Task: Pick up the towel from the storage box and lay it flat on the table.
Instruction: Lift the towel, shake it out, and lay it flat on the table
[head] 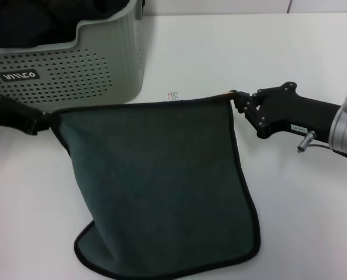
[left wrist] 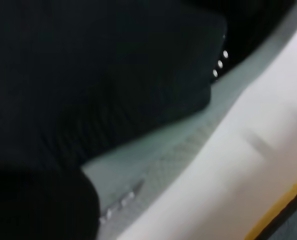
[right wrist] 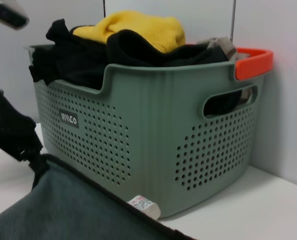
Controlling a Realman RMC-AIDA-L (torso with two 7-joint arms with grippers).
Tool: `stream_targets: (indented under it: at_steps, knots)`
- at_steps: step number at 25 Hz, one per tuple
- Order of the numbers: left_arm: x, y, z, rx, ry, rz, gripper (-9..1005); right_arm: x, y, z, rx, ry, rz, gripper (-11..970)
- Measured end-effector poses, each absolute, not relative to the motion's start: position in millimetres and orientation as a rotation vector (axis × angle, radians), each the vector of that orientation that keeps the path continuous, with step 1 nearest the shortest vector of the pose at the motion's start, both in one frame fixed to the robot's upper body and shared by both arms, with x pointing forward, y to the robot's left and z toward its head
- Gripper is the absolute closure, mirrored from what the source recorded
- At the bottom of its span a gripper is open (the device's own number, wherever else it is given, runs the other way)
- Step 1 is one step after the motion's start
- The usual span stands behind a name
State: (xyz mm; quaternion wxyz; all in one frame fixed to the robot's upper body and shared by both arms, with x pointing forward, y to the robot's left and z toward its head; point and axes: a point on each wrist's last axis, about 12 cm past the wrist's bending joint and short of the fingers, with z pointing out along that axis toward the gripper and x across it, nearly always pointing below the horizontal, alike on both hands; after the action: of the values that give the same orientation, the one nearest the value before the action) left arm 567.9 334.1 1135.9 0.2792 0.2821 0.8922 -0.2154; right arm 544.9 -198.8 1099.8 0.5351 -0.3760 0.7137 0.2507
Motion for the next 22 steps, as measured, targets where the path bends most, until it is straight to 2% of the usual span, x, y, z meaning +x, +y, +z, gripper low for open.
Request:
stream_targets:
  at_steps: [7,19,22]
  knots:
    - [582,326,1142,0.825,2.416,-0.493,912,552,-191,1098,-0.897,1.709,0.589,925]
    - [584,321,1140,0.841,2.422,-0.509,908,558,-182,1100,-0.879,1.697,0.578,923]
    - [583,321,1138,0.835,2.426,-0.516,908,557,-183,1102,-0.866,1.686,0.583,843]
